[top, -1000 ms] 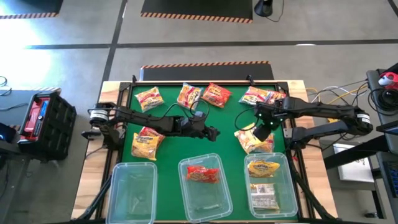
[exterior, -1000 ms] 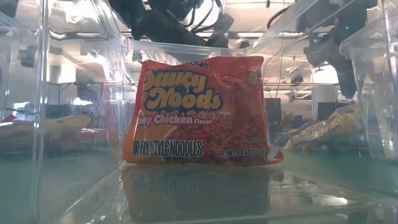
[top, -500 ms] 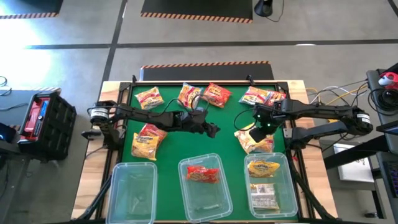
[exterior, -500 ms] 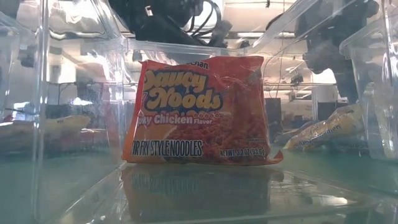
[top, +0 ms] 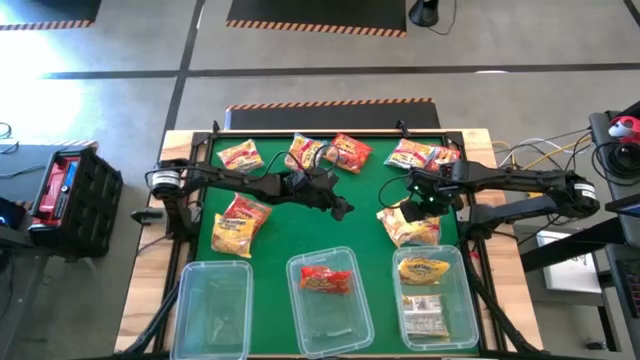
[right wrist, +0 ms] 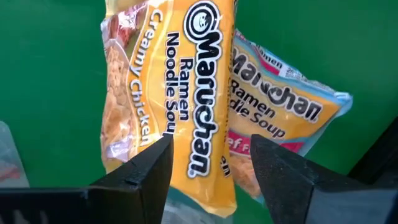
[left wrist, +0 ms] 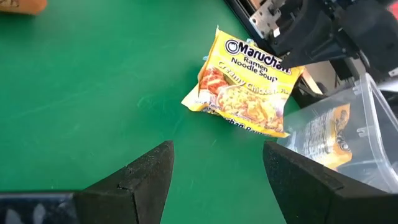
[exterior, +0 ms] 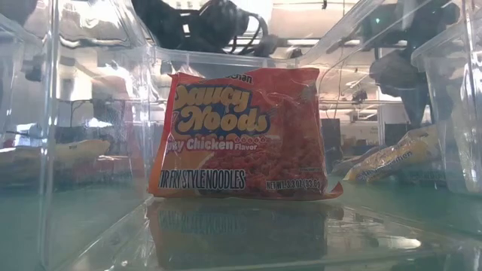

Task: Sort Maruchan noodles
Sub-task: Put the yellow noodle pack into the right transparent bin

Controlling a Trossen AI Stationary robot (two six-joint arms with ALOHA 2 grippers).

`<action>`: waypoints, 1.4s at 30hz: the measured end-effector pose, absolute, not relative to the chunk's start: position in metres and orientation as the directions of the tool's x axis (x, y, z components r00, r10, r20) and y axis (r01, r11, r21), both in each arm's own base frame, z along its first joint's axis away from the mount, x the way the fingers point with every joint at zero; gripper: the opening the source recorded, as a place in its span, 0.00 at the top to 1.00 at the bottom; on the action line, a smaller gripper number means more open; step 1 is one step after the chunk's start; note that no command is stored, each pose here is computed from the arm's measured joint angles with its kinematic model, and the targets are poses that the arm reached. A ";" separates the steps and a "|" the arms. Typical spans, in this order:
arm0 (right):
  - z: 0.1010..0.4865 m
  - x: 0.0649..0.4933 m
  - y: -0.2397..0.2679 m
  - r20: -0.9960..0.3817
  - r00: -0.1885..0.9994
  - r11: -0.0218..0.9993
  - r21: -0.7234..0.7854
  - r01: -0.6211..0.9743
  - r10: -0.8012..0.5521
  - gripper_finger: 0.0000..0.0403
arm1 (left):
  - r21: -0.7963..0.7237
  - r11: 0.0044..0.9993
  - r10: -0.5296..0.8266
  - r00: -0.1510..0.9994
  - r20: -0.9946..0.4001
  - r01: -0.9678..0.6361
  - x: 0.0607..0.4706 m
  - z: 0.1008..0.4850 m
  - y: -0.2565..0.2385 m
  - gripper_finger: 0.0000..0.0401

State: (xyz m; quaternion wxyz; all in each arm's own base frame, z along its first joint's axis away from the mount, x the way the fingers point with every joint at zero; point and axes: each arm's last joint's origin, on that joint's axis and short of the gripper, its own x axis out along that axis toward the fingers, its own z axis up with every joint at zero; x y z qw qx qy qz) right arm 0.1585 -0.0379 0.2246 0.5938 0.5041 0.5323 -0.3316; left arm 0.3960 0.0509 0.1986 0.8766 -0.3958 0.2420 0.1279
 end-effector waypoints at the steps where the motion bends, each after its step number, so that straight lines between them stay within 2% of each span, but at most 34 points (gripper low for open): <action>1: 0.225 0.158 -0.038 -0.965 0.216 0.267 0.249 0.931 0.147 0.49 | -0.624 0.664 0.033 0.850 -0.527 -0.413 0.396 0.198 0.051 0.42; 5: 0.223 0.157 -0.038 -0.965 0.210 0.257 0.246 0.934 0.158 0.49 | -0.593 0.705 0.022 0.849 -0.528 -0.388 0.396 0.197 0.053 0.42; 11: 0.201 0.150 -0.038 -0.956 0.194 0.177 0.235 0.956 0.220 0.49 | -0.564 0.747 0.001 0.849 -0.528 -0.352 0.395 0.197 0.060 0.42; 15: 0.189 0.154 -0.037 -0.921 0.314 0.129 0.349 0.928 0.232 0.50 | -0.555 0.763 -0.015 0.849 -0.528 -0.331 0.394 0.197 0.062 0.42; 22: 0.172 0.168 -0.041 -0.794 0.583 0.031 0.596 0.802 0.171 0.50 | -0.542 0.778 -0.038 0.836 -0.547 -0.319 0.393 0.195 0.061 0.42; 25: 0.165 0.172 -0.043 -0.753 0.643 0.013 0.651 0.759 0.138 0.50 | -0.537 0.780 -0.037 0.833 -0.552 -0.321 0.393 0.195 0.062 0.42; 34: 0.158 0.175 -0.047 -0.779 0.628 0.021 0.628 0.778 0.007 0.50 | -0.531 0.777 -0.046 0.810 -0.584 -0.338 0.397 0.175 0.064 0.42; 42: 0.164 0.181 -0.050 -0.729 0.683 0.037 0.682 0.730 -0.044 0.50 | -0.630 0.728 -0.120 0.855 -0.504 -0.269 0.408 0.163 0.068 0.42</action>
